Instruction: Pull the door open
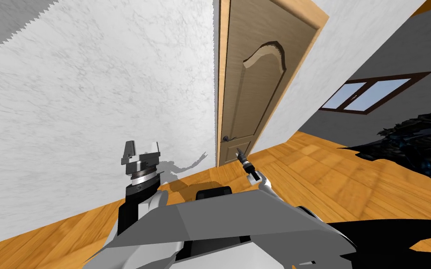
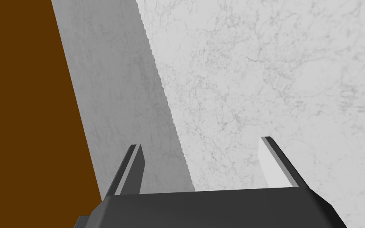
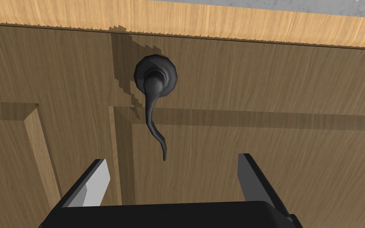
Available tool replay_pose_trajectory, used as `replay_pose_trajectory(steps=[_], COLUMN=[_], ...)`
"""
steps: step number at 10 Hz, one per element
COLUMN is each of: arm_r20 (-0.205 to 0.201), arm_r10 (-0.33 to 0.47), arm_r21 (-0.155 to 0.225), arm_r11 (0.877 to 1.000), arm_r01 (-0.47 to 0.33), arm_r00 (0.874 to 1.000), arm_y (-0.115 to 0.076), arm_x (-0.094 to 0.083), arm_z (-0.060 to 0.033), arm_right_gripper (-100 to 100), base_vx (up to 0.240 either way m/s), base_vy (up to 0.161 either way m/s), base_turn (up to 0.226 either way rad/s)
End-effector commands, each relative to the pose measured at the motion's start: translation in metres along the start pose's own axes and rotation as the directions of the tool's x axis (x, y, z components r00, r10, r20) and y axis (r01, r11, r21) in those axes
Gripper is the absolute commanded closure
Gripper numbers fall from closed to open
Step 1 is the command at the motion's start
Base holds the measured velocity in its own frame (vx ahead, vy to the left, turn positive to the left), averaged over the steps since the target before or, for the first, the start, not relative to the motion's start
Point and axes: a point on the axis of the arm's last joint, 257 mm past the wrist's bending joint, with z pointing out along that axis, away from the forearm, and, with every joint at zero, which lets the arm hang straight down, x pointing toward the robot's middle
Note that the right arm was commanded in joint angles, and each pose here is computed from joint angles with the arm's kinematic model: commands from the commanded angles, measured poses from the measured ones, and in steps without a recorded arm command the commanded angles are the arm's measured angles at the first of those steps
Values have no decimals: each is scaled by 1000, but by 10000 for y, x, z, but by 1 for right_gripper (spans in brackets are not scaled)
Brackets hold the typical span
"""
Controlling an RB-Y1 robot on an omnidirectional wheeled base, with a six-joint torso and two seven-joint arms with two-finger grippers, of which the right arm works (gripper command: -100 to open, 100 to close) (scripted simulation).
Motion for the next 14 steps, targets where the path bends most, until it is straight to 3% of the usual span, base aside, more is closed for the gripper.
replay_pose_trajectory(steps=[1,7,10,12,13,14], arm_r20=[-2,-5,89,89,111,157], arm_r10=[3,9,5,5,4,0], arm_r21=[17,55,72,72,76,81], arm_r11=[1000,998,997,997,997,997], arm_r01=[-3,-8,-12,-12,-12,-13], arm_r00=[1000,1000,996,996,994,988], arm_y=[-76,-236,-325,-325,-340,-364], arm_x=[-45,-145,-665,-665,-782,-1019], arm_z=[-10,-44,-264,-264,-319,-440], arm_right_gripper=[-100,-100,-100,-100,-100,-100], base_vx=[117,117,97,72,30,90], base_vy=[-23,-32,36,19,17,24], base_turn=[52,37,336,12,131,449])
